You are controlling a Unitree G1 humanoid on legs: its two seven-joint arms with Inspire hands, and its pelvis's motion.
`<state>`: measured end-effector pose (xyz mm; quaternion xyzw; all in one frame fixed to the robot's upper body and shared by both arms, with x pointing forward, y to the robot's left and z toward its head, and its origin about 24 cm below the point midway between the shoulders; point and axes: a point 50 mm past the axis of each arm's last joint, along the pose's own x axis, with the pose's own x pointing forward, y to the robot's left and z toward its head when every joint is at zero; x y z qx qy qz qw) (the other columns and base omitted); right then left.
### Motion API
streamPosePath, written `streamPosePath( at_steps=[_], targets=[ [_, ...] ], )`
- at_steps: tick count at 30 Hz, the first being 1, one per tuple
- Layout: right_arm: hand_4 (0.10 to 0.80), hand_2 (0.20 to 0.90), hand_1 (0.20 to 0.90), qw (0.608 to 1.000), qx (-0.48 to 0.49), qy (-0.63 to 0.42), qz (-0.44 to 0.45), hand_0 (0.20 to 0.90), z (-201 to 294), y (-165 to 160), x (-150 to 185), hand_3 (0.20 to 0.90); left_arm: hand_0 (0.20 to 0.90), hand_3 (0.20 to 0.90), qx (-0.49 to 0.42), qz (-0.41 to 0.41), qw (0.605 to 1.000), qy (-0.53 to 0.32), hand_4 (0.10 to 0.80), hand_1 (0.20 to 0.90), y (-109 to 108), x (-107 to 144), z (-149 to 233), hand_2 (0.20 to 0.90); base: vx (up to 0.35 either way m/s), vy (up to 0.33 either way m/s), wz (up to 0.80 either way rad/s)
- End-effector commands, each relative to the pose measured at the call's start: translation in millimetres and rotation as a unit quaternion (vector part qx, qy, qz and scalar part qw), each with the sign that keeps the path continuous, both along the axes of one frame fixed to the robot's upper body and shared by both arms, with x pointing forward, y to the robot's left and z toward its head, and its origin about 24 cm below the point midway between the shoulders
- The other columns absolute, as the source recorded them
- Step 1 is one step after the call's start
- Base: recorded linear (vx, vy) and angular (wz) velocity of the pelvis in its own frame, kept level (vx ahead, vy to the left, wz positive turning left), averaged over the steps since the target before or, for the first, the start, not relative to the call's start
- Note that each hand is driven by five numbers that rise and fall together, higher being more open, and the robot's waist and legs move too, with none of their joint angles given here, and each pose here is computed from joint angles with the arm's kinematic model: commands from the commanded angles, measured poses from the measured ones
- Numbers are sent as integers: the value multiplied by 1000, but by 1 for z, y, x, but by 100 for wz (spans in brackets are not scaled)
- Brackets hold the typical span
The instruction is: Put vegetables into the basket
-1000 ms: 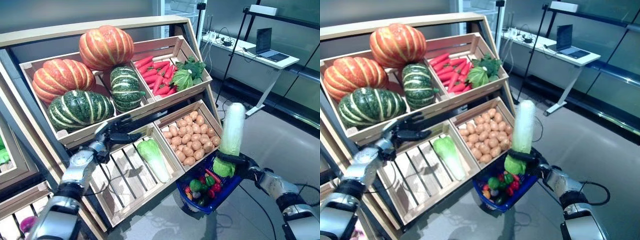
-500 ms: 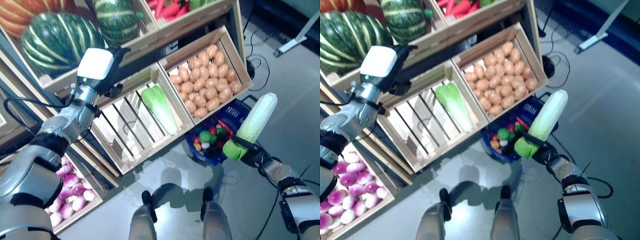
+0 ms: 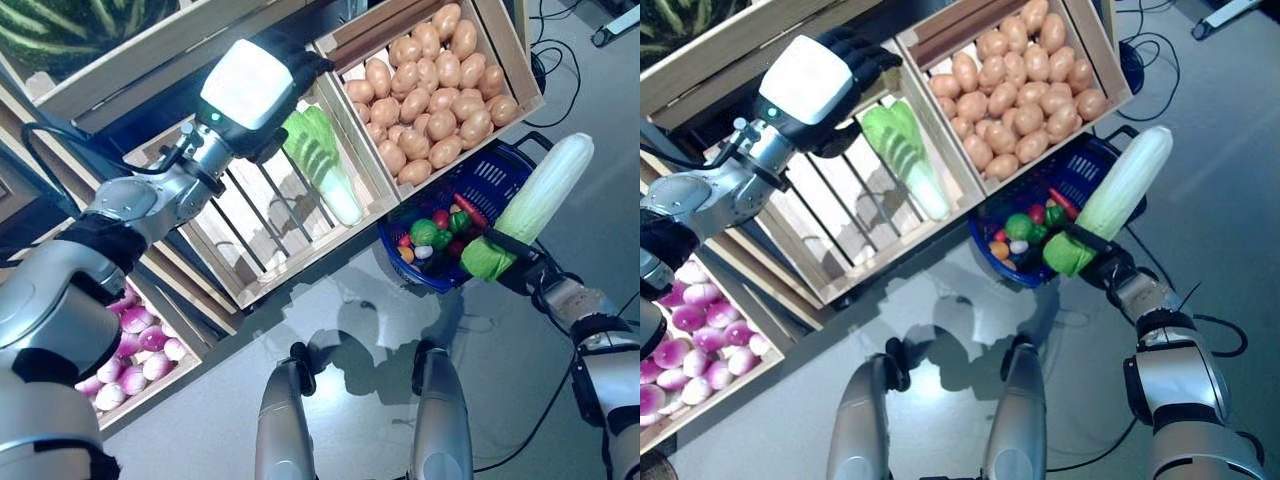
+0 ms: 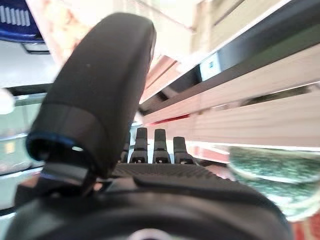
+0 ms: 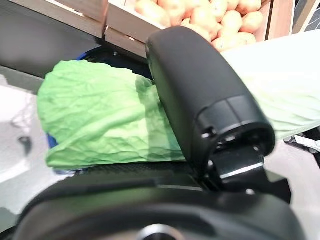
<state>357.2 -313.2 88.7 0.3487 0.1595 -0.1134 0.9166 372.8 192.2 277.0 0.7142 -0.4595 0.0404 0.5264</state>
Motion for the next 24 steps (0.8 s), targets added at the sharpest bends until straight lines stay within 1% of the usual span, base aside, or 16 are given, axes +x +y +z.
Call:
streamPosePath(
  at_steps=[1,3,5,9,11,18,24],
  targets=[
    [400,300,300,997,12,-58,-47,300,26,-24,-2,300,900,900,-47,-69,964,-252,800,900,4,-35,87,900,-14,-34,9],
    [400,300,300,997,19,-46,-52,300,17,-26,-7,300,900,900,-37,-86,958,-270,800,900,1,-40,86,900,12,-34,12],
    [400,300,300,997,22,-41,-55,300,11,-28,-10,300,900,900,-30,-92,960,-262,800,900,0,-42,80,900,-69,-24,8],
    [400,300,300,996,29,-52,-61,300,21,-35,-11,300,900,900,-7,-75,972,-224,800,900,2,-36,66,900,-57,-16,3],
    [400,300,300,996,29,-59,-57,300,27,-35,-8,300,900,900,-1,-70,973,-219,800,900,1,-35,66,900,13,-9,6],
    [400,300,300,994,46,-83,-45,300,50,-31,1,300,900,900,7,-38,974,-223,800,900,0,-31,76,900,-17,-4,1],
    [400,300,300,994,27,-103,-16,300,77,-26,10,300,900,900,13,-12,976,-217,800,900,-2,-28,87,900,2,-11,6]
  ],
)
